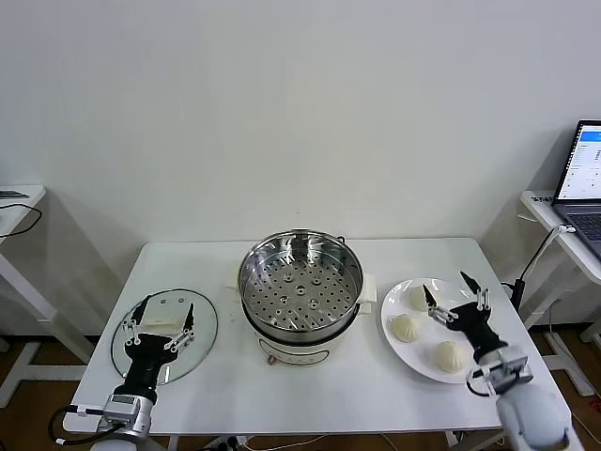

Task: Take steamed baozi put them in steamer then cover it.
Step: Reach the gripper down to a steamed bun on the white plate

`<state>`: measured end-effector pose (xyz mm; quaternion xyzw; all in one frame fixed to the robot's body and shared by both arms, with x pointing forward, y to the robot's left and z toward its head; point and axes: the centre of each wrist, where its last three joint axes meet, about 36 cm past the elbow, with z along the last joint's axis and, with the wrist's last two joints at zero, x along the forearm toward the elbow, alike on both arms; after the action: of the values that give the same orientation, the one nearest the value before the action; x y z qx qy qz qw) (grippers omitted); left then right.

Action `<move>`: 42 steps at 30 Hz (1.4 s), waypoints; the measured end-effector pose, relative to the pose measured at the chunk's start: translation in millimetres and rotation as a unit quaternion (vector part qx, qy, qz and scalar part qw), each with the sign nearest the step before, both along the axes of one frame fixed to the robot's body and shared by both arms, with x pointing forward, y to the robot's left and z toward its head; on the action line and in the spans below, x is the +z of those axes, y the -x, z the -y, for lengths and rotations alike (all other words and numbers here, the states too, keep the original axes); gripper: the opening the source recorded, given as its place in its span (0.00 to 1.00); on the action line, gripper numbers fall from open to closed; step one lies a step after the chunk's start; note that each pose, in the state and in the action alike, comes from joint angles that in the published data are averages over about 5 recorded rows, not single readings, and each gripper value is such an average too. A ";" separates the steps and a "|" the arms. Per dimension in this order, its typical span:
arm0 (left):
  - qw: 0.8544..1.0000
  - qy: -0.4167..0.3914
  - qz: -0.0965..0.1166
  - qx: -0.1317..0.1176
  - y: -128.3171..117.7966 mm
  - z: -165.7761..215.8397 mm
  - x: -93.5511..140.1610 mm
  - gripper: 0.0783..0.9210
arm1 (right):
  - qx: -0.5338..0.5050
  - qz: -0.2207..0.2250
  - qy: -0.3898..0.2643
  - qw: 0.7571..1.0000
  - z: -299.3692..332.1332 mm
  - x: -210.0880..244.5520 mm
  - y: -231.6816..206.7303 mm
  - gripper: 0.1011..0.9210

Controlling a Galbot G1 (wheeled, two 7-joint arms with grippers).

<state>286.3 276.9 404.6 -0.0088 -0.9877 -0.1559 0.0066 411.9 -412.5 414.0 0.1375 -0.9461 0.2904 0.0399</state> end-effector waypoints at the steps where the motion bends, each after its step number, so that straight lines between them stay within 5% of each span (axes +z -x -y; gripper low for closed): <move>1: 1.000 -0.001 0.000 0.000 -0.1 -0.5 -0.1 0.88 | 0.013 -0.008 0.021 1.000 3.9 5.3 -7.7 0.88; 8: 1.000 -0.003 0.003 0.002 -1.5 -2.3 1.2 0.88 | 0.126 -0.100 0.160 0.974 21.6 45.5 -66.3 0.88; 24: 1.000 0.003 0.002 0.001 -2.1 7.7 6.7 0.88 | 0.264 -0.336 0.329 0.842 16.7 105.8 -194.2 0.88; 42: 1.000 0.007 -0.002 0.007 -1.7 8.1 8.4 0.88 | 0.268 -0.427 0.387 0.772 -19.2 91.1 -266.1 0.88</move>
<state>287.9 268.8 413.0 -0.0021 -0.9888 -0.1491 0.0097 678.0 -393.3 505.1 0.4683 -0.5637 0.5425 0.4107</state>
